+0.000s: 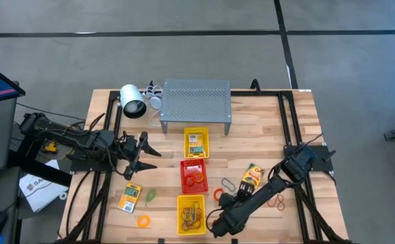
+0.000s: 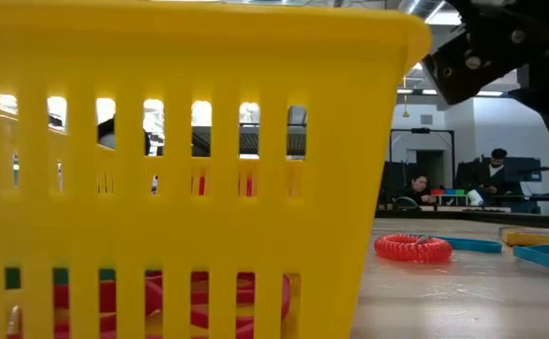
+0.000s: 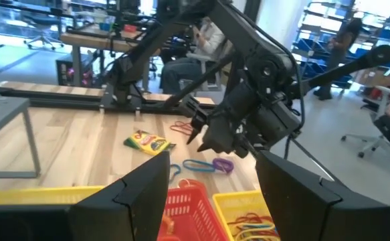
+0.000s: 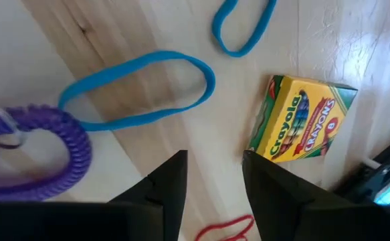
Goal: Pick & Place Office Desk Supplies
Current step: Put the crayon into the top yellow bin
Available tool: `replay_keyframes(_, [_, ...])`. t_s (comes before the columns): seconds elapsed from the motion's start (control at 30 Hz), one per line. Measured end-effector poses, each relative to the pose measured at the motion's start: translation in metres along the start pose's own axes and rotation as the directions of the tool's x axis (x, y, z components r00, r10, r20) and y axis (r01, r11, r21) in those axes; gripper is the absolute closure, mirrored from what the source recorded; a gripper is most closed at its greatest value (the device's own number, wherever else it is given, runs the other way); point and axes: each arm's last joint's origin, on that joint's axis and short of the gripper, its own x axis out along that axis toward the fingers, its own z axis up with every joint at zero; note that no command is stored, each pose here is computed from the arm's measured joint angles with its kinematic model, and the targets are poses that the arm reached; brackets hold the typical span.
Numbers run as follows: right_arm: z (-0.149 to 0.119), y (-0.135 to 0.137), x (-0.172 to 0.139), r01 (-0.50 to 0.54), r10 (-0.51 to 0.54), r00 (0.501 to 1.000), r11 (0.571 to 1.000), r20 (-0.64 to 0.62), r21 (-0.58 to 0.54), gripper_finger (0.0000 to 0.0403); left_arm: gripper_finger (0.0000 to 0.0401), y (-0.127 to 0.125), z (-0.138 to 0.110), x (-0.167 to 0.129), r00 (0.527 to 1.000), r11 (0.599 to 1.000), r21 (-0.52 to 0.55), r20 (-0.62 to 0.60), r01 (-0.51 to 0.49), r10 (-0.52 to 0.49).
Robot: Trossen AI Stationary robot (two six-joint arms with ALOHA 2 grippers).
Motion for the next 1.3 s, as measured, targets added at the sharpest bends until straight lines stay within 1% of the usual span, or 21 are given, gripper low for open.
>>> replay_keyframes(0.3, [-0.002,-0.001,0.011,0.046,-0.047,0.999,0.998,-0.010,-0.053,0.0265,0.0183,0.003,0.001,0.000,0.999,0.999,-0.002,0.009,-0.045,0.045])
replay_keyframes(0.7, [0.004,-0.006,0.014,0.094,-0.092,0.995,0.994,0.043,-0.048,0.0265,0.0183,0.004,0.001,0.000,0.999,0.999,-0.002,0.009,-0.049,0.049])
replay_keyframes(0.77, [0.005,-0.007,0.018,0.102,-0.101,0.995,0.994,0.026,-0.048,0.0265,0.0183,0.004,0.001,0.000,0.999,0.999,-0.002,0.009,-0.048,0.048])
replay_keyframes(0.97, [0.002,-0.011,0.036,0.111,-0.115,0.989,0.993,-0.088,-0.048,0.0265,0.0183,0.004,0.001,0.000,0.999,0.999,-0.002,0.008,-0.048,0.048])
replay_keyframes(1.3, [0.003,-0.011,0.038,0.108,-0.111,0.990,0.993,-0.091,-0.038,0.0270,0.0183,0.004,0.000,0.000,0.999,0.999,0.000,0.005,-0.048,0.048])
